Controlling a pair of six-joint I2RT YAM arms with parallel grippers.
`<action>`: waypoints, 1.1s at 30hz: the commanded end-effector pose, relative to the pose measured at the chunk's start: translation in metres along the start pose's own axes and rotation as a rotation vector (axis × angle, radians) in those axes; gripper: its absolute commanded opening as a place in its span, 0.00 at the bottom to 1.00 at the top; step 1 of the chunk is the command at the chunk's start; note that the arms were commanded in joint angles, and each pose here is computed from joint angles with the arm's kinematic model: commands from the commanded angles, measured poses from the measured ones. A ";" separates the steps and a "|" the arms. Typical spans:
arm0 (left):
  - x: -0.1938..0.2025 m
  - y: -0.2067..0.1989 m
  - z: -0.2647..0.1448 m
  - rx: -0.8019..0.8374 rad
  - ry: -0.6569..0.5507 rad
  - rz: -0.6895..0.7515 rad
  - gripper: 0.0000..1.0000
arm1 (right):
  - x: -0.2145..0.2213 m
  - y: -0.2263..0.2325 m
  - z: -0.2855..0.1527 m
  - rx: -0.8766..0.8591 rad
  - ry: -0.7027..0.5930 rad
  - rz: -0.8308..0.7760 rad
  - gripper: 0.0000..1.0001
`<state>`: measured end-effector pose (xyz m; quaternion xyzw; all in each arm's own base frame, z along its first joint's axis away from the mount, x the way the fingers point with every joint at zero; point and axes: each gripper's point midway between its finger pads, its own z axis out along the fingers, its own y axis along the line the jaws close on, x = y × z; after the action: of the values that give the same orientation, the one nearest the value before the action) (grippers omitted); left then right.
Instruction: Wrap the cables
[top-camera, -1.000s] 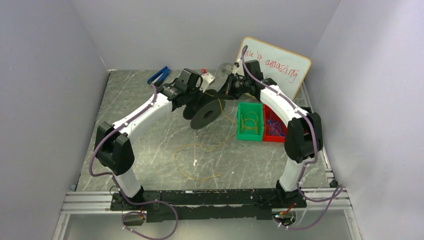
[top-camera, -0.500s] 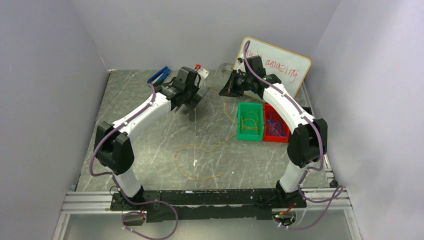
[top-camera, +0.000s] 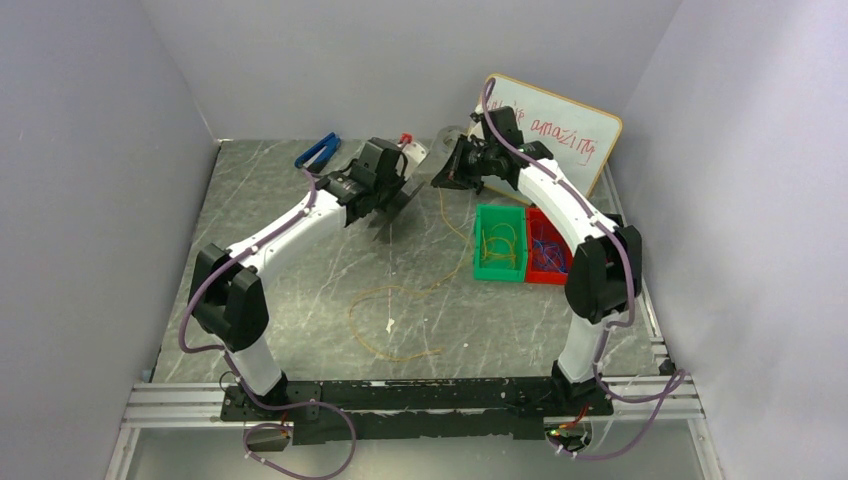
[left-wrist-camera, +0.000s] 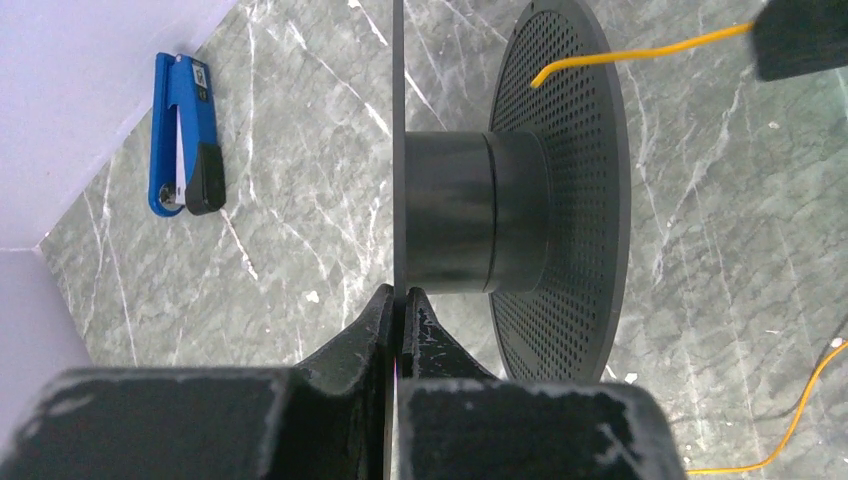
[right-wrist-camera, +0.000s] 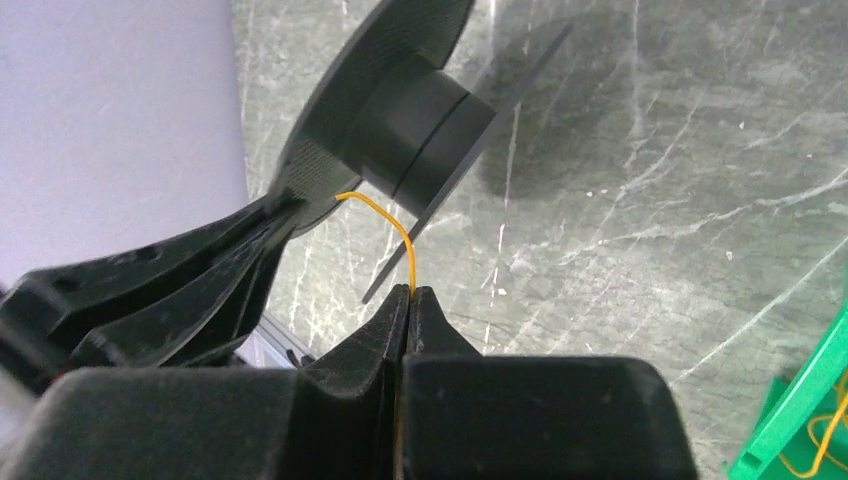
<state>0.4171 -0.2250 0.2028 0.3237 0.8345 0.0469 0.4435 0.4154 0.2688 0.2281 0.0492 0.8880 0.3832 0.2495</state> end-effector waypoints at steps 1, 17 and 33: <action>-0.024 -0.011 -0.014 0.067 -0.090 0.013 0.02 | 0.000 0.006 0.008 -0.032 0.024 0.052 0.00; -0.019 -0.025 -0.011 0.105 -0.082 0.050 0.03 | 0.003 0.021 0.015 -0.130 0.060 0.099 0.00; -0.025 -0.027 -0.015 0.123 -0.087 0.038 0.03 | 0.009 0.022 0.018 -0.141 0.080 0.089 0.00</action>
<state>0.4097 -0.2409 0.2005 0.3665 0.8189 0.0324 0.4405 0.4161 0.2924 0.2184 0.0679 0.8734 0.4422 0.1923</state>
